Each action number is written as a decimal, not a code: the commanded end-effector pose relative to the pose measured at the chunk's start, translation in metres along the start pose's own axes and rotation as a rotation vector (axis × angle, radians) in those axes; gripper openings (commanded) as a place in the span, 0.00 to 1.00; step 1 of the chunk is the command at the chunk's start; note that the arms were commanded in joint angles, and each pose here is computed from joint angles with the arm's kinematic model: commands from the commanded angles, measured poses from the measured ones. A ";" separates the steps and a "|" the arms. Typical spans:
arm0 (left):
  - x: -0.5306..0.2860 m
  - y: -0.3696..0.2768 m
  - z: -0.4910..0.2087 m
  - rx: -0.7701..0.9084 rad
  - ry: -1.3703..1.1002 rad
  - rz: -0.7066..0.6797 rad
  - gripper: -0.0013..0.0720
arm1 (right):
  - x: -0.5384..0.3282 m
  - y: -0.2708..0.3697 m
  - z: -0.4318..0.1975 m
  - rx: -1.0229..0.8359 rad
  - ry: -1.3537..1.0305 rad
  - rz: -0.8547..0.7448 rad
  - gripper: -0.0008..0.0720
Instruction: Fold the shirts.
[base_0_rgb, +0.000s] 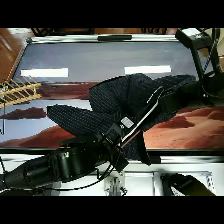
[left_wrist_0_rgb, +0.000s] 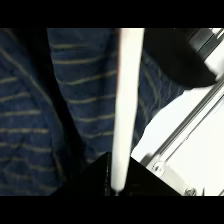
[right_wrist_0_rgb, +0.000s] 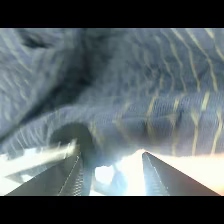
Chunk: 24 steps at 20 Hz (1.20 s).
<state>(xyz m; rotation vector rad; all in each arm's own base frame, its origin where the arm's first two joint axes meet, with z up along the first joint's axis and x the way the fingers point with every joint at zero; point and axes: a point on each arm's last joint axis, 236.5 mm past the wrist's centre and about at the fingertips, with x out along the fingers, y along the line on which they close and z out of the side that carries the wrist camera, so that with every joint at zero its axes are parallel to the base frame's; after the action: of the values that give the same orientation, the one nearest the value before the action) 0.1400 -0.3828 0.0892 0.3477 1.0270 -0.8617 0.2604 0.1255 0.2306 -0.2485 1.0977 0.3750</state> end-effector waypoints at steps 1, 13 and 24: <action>0.001 -0.005 -0.008 -0.021 0.033 -0.020 0.09 | -0.004 -0.050 0.006 0.057 -0.030 -0.172 0.72; 0.000 0.004 -0.019 -0.013 0.079 0.018 0.09 | -0.003 -0.175 -0.023 -0.242 0.067 -0.242 0.63; -0.024 0.037 -0.027 0.154 0.140 0.096 0.09 | 0.097 -0.147 0.006 -0.911 0.031 0.182 0.65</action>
<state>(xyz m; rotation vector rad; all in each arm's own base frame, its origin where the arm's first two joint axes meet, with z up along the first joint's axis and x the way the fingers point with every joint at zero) 0.1420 -0.3446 0.0930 0.5207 1.0571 -0.8436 0.3586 -0.0024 0.1608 -0.8451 0.9940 0.8614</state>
